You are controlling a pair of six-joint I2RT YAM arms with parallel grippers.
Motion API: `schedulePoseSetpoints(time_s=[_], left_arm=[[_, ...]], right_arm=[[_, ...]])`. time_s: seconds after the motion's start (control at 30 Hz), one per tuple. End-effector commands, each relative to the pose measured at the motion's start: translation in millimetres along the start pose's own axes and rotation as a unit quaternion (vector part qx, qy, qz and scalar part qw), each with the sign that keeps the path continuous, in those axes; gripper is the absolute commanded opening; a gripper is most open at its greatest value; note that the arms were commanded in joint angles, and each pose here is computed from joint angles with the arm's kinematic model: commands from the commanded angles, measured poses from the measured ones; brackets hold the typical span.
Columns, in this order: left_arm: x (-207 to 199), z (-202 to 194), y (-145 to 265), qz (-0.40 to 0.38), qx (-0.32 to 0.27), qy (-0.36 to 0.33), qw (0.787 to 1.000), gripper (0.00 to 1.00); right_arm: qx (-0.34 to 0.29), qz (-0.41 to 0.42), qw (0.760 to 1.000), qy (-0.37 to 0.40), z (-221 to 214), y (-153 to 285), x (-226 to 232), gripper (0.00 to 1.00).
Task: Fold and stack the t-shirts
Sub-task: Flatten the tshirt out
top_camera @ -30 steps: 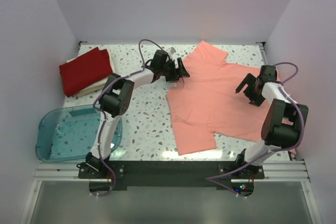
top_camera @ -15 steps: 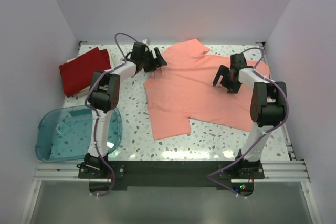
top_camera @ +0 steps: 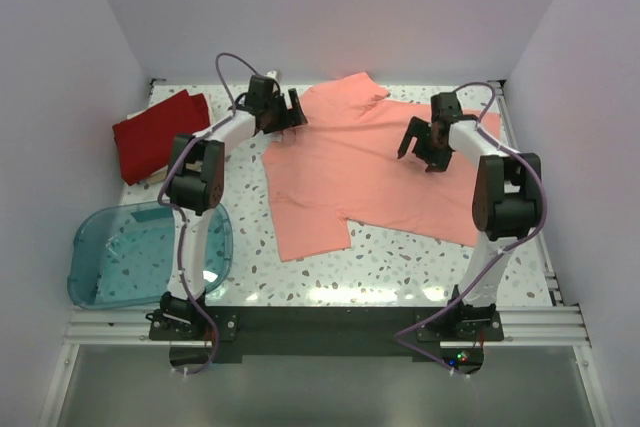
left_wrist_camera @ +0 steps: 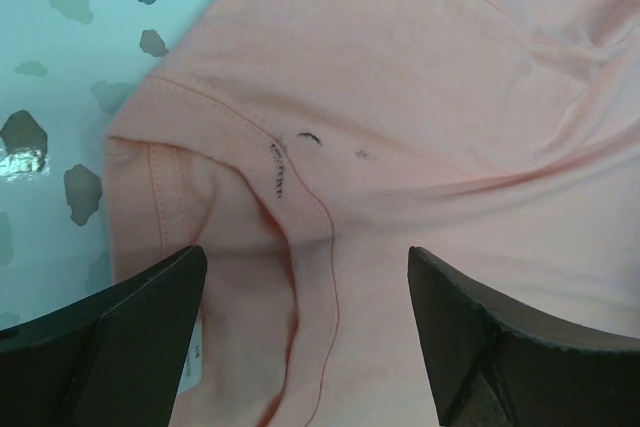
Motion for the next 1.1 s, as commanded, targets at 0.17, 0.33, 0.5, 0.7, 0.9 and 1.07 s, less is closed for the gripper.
schedulePoseSetpoints(time_s=[0.17, 0.33, 0.5, 0.7, 0.9, 1.07], left_arm=[[-39.1, -5.2, 65.5, 0.006, -0.015, -0.079, 0.997, 0.87], [-35.2, -43.1, 72.8, -0.002, 0.041, -0.08, 0.996, 0.87], [-15.4, -70.7, 64.6, 0.005, 0.086, -0.059, 0.995, 0.87], [5.4, -84.5, 49.9, 0.028, 0.113, -0.043, 0.992, 0.87], [26.9, -84.5, 34.7, 0.053, 0.119, -0.031, 0.991, 0.87], [29.6, -74.6, 18.1, 0.055, 0.116, -0.036, 0.991, 0.88]], right_arm=[[-0.026, -0.006, 1.0, 0.009, -1.4, 65.5, -3.7, 0.91], [-0.012, -0.021, 1.0, -0.004, -25.9, 64.8, -18.6, 0.9], [-0.001, -0.023, 1.0, -0.012, -40.1, 57.9, -27.6, 0.9], [0.006, -0.027, 1.0, -0.012, -42.9, 40.8, -31.7, 0.9], [0.022, -0.03, 0.999, -0.012, -45.6, 20.4, -34.6, 0.9], [0.039, -0.028, 0.999, -0.012, -45.9, 5.0, -34.6, 0.9]])
Point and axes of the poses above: each gripper's point midway between its finger pads, its own y axis back along the fingers, its own x axis along the line the jaws close on, z = x × y, the point moved 5 cm from there along y, back along the fingers, and after that the axes turned 15 degrees about y, right-handed, at the moved point
